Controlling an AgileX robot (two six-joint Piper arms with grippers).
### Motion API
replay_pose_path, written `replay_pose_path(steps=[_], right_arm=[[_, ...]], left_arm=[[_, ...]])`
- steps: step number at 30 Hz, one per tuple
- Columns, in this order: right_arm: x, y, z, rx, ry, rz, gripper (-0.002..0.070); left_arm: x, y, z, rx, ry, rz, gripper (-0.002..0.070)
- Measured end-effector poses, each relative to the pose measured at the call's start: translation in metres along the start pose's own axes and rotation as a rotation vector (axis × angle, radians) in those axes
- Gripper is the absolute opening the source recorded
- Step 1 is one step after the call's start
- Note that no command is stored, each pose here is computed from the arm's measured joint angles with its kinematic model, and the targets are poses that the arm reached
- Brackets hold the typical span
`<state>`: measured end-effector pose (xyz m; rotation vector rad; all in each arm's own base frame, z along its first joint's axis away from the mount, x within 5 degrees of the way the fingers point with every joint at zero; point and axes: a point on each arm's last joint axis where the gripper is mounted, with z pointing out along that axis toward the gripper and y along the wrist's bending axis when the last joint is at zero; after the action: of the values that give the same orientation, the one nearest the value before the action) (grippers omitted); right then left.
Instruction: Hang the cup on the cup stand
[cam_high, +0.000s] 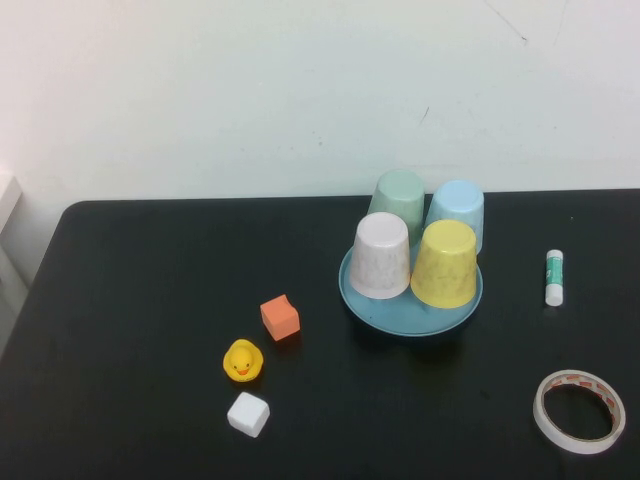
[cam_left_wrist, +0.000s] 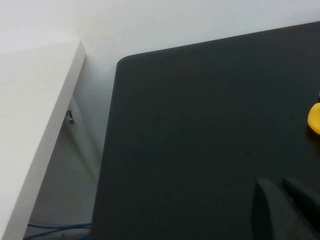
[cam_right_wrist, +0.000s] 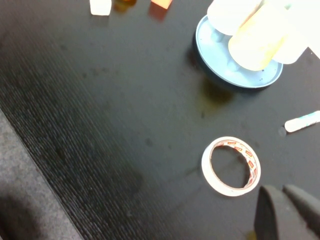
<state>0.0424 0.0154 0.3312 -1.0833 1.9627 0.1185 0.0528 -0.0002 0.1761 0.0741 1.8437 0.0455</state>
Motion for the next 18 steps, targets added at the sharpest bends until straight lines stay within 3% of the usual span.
replay_pose_path(steps=[8,18], right_arm=[[0.002,-0.002,-0.003,0.017,-0.016,-0.014,-0.0001],[0.001,0.002,-0.004,0.253,-0.281,0.086,-0.0001]], left_arm=[[0.000,0.000,0.000,0.000,0.000,0.000,0.0000],[0.000,0.000,0.000,0.000,0.000,-0.001,0.0000]])
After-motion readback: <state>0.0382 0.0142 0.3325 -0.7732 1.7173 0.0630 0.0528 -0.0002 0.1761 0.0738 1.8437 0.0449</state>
